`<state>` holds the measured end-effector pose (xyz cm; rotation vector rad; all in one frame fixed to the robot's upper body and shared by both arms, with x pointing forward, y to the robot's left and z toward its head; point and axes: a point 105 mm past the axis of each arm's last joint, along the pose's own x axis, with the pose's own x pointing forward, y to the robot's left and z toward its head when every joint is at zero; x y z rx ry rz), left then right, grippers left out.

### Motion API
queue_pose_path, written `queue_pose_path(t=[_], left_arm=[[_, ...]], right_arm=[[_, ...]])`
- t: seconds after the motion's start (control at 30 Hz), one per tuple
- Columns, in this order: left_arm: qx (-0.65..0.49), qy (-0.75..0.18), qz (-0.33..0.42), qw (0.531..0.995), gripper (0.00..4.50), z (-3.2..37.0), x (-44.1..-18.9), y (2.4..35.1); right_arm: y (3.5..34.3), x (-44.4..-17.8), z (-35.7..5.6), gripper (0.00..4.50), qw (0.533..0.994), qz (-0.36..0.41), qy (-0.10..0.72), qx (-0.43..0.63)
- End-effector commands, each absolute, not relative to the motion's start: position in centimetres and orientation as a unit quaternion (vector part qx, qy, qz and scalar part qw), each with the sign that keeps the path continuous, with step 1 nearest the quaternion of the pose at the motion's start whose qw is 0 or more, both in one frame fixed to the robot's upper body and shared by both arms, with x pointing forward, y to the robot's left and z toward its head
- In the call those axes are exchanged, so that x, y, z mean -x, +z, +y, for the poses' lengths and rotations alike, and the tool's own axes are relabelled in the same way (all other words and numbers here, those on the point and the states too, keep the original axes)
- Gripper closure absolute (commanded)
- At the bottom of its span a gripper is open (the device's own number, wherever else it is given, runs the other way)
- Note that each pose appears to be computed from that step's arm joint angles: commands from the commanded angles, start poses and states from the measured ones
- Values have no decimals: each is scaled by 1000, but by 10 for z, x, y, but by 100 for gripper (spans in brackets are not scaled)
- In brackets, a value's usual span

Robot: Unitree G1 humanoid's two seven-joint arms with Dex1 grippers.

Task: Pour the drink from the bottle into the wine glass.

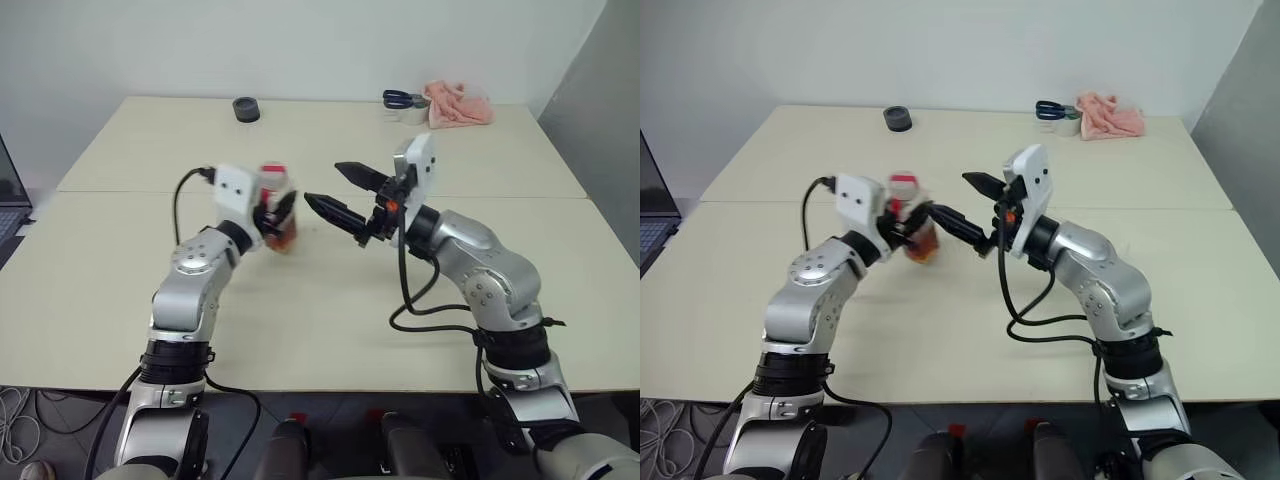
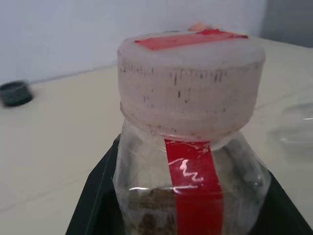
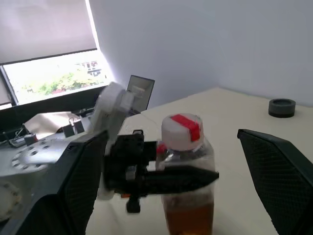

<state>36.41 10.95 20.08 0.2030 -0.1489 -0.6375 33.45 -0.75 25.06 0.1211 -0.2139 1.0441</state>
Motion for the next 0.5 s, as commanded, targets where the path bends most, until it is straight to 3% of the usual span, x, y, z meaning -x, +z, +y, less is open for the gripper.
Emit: queue_pose_path(t=[0.03, 0.17, 0.5], left_arm=[[-124, -401, -110, 901, 268, 81, -336, 219], [-127, -430, -103, 888, 268, 73, -327, 217], [-95, -414, -102, 900, 268, 75, -336, 218]], right_arm=[[266, -340, -10, 0, 865, -124, 482, -66], [266, -342, -11, 0, 869, -118, 476, -69], [259, -326, -8, 0, 861, -104, 493, -65]])
